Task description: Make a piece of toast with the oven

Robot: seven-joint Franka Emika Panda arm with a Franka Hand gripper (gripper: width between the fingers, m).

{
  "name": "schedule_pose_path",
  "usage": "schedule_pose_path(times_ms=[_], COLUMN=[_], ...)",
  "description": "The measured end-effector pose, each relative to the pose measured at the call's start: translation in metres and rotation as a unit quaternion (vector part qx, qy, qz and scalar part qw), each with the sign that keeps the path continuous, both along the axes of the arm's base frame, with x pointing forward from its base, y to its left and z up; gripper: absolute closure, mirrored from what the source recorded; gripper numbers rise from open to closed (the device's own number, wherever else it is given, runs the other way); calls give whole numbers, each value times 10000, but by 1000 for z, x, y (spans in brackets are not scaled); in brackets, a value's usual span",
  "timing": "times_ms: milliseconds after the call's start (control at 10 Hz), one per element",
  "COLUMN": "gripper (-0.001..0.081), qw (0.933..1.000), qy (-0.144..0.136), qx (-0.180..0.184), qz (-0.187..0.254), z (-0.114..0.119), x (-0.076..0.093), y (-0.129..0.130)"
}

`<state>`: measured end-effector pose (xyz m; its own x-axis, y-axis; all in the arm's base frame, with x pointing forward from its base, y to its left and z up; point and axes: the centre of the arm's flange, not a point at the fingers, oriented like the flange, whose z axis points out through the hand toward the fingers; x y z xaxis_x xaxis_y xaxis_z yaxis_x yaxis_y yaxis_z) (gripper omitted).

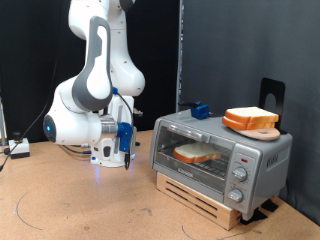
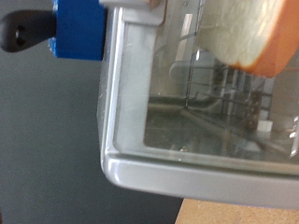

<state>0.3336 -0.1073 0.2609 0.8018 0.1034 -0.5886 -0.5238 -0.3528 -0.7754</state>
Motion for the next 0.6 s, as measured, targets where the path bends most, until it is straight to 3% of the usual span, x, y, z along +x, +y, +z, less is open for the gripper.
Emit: schedule_pose_path(times_ms=[100, 300, 500, 600], gripper=[-3, -3, -3, -3], qw=[10000, 9998, 9992, 9980], qy=[-61, 100, 98, 76], qx=[-3, 45, 14, 1], qz=[12, 143, -384, -633], z=[0, -1, -6, -8], x=[11, 35, 64, 71], y=[-6, -16, -25, -27])
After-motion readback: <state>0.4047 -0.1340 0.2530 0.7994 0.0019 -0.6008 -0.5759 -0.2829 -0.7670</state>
